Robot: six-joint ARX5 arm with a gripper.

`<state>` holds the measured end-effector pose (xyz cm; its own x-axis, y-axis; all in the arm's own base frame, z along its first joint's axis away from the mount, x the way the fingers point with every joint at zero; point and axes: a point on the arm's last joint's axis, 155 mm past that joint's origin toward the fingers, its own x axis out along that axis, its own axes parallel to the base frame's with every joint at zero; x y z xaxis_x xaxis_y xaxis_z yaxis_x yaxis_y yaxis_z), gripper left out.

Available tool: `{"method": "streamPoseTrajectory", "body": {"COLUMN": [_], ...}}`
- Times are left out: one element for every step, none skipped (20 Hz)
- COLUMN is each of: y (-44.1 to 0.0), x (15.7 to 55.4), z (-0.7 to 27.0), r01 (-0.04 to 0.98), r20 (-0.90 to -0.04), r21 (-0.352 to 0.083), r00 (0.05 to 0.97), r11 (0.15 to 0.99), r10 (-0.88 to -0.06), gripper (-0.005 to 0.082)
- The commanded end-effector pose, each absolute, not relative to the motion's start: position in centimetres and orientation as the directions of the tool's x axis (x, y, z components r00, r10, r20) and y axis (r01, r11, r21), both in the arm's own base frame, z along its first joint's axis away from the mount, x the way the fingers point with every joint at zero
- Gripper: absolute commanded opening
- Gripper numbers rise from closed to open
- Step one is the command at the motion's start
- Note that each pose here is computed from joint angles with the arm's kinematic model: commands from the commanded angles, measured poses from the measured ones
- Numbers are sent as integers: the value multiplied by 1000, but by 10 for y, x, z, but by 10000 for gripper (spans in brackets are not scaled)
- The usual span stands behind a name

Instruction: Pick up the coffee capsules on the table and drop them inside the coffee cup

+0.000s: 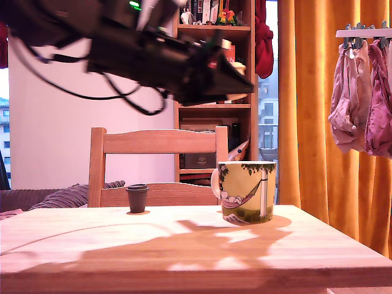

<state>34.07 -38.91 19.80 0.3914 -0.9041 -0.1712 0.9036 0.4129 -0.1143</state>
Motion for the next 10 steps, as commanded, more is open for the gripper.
{"method": "streamPoseTrajectory", "body": {"y": [-396, -399, -402, -404, -406, -408, -410, -410, -411, -411], "x": [348, 351, 355, 359, 363, 365, 367, 369, 370, 371], "z": [193, 189, 186, 182, 179, 175, 170, 163, 157, 152], "r01": [902, 899, 896, 891, 888, 885, 882, 876, 872, 868], "r20": [-192, -211, -228, -246, -263, -283, -303, -331, -355, -375], "r21": [-120, -128, -136, -143, -150, -159, -168, -179, -189, -198], "r00": [389, 388, 387, 389, 388, 384, 378, 375, 369, 362], "r11": [415, 419, 423, 431, 435, 437, 440, 448, 452, 455], "r10": [-901, -897, -893, -888, -883, -879, -875, -866, -859, -853], "gripper": [158, 159, 164, 164, 164, 164, 164, 164, 164, 164]}}
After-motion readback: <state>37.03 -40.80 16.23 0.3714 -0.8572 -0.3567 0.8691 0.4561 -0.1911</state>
